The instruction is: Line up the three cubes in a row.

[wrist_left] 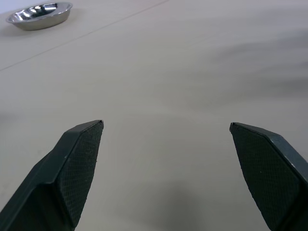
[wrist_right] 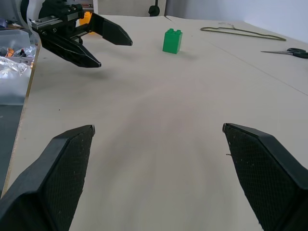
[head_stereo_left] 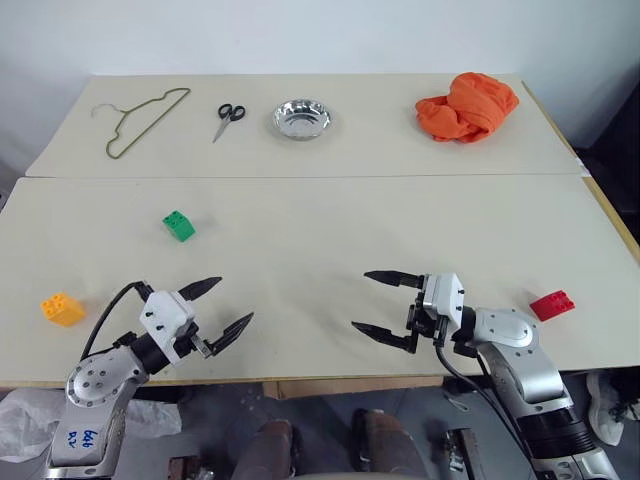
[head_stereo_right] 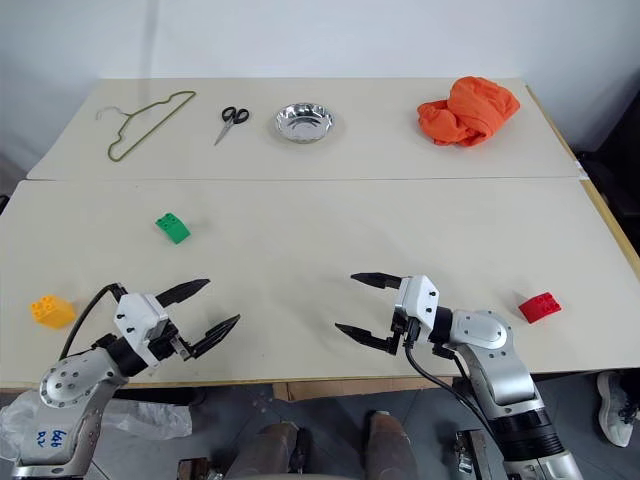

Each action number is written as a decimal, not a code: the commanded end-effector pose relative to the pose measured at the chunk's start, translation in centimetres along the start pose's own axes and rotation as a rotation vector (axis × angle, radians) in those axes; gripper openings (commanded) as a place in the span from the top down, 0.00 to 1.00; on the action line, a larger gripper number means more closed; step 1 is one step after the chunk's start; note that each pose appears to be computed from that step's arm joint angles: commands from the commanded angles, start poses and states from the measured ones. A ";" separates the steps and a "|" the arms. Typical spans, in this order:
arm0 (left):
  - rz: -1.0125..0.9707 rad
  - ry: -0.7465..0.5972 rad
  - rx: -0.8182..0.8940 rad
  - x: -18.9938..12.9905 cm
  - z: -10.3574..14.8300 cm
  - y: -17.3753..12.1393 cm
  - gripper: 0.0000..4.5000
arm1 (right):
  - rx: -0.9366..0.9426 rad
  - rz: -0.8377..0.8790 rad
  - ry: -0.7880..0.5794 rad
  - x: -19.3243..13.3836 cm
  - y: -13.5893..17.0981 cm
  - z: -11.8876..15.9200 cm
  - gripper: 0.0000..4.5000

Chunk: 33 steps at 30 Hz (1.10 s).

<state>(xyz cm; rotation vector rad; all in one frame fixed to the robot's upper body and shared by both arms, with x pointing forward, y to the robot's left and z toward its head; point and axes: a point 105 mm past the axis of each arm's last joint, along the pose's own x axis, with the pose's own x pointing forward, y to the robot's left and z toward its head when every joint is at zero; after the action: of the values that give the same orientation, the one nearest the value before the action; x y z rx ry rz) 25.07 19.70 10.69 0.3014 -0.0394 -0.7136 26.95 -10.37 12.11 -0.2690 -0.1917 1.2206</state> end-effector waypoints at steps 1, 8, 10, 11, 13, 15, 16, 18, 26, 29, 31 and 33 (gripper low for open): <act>0.025 0.003 0.048 -0.5 0.7 0.4 0.01 | -0.021 -0.002 -0.031 0.1 0.2 0.6 0.01; -0.007 -0.037 0.045 -0.4 1.7 0.4 0.01 | -0.029 -0.048 -0.076 0.3 -0.1 1.7 0.01; -0.048 -0.084 0.007 0.3 2.4 0.1 0.01 | -0.033 -0.072 -0.087 -0.1 -0.5 2.5 0.01; -0.077 -0.103 -0.001 1.0 2.7 -0.1 0.01 | -0.049 -0.098 -0.092 -0.5 -0.9 3.1 0.01; -0.149 -0.121 -0.006 1.9 3.0 -0.6 0.01 | -0.052 -0.165 -0.093 -1.4 -1.2 4.0 0.01; -0.206 -0.127 0.009 2.5 3.2 -1.0 0.01 | -0.063 -0.260 -0.088 -2.6 -1.7 4.8 0.01; -0.230 -0.137 0.013 2.9 3.5 -1.1 0.01 | -0.072 -0.305 -0.082 -3.3 -2.0 5.4 0.01; -0.304 -0.173 0.027 4.5 4.4 -1.6 0.01 | -0.098 -0.430 -0.048 -6.3 -3.1 6.3 0.01; -0.570 -0.251 0.076 8.5 6.3 -3.2 0.01 | -0.158 -0.912 0.232 -20.2 -2.9 6.6 0.01; -0.619 -0.268 0.094 9.6 6.7 -3.7 0.01 | -0.092 -1.051 0.339 -25.1 -0.9 4.9 0.01; -0.611 -0.272 0.095 9.9 6.8 -3.5 0.01 | -0.014 -1.100 0.405 -27.4 0.8 2.9 0.01; -0.599 -0.273 0.102 9.9 6.7 -3.4 0.01 | 0.046 -1.125 0.428 -28.5 2.0 1.8 0.01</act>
<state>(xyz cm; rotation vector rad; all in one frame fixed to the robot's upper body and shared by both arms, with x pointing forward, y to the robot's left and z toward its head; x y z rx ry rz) 29.61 8.94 14.93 0.2862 -0.2198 -1.3547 15.69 -36.07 12.71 -0.2914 0.0932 0.0506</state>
